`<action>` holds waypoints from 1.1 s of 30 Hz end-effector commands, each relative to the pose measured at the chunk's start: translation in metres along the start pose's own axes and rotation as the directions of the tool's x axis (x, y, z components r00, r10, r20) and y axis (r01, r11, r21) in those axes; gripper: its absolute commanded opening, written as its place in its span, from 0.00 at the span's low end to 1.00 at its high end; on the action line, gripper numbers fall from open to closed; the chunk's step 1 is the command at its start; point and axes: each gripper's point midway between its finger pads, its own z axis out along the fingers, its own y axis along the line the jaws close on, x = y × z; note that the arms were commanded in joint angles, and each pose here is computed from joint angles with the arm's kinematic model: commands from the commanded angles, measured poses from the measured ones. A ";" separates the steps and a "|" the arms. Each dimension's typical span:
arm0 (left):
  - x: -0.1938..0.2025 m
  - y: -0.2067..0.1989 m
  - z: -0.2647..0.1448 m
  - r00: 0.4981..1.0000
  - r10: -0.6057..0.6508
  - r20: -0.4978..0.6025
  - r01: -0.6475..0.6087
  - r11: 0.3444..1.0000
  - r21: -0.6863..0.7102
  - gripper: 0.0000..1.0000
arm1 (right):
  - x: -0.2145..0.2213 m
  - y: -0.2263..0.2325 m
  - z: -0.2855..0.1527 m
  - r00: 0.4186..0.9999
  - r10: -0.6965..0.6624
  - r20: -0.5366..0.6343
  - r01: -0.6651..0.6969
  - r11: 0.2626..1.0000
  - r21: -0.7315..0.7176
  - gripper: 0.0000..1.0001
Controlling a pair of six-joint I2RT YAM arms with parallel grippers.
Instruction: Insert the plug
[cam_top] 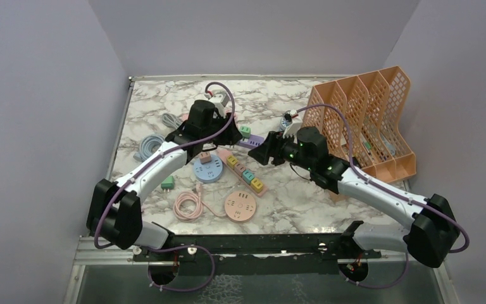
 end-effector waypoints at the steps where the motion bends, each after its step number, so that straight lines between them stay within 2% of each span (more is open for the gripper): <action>1: -0.030 -0.038 -0.014 0.987 -0.091 0.133 0.074 0.989 0.129 0.30 | -0.008 0.007 -0.002 0.999 0.025 0.030 -0.025 1.000 -0.011 0.62; 5: -0.036 -0.062 -0.028 0.954 -0.262 0.144 0.230 0.951 0.207 0.30 | -0.012 0.011 -0.001 0.997 -0.020 0.080 0.025 0.998 -0.061 0.63; 8: -0.041 -0.075 -0.036 0.909 -0.383 0.164 0.338 0.908 0.246 0.30 | -0.020 0.020 0.001 0.988 -0.056 0.144 0.075 0.989 -0.127 0.63; 13: -0.044 -0.085 -0.041 0.834 -0.532 0.145 0.472 0.825 0.312 0.30 | -0.038 0.019 0.013 0.969 -0.090 0.232 0.119 0.987 -0.112 0.63; 17: -0.043 -0.083 -0.043 0.790 -0.595 0.150 0.530 0.784 0.323 0.30 | -0.055 0.022 0.019 0.952 -0.088 0.294 0.125 0.986 -0.110 0.63; 21: -0.044 -0.081 -0.047 0.755 -0.637 0.159 0.566 0.754 0.333 0.30 | -0.062 0.018 0.024 0.947 -0.032 0.321 0.064 0.994 -0.089 0.63; 31: -0.043 -0.084 -0.051 0.707 -0.696 0.125 0.622 0.697 0.356 0.30 | -0.066 0.012 0.040 0.939 -0.019 0.345 0.046 0.996 -0.070 0.57; 33: -0.042 -0.083 -0.051 0.705 -0.698 0.126 0.626 0.696 0.353 0.30 | -0.068 0.011 0.042 0.937 -0.014 0.350 0.040 0.997 -0.068 0.53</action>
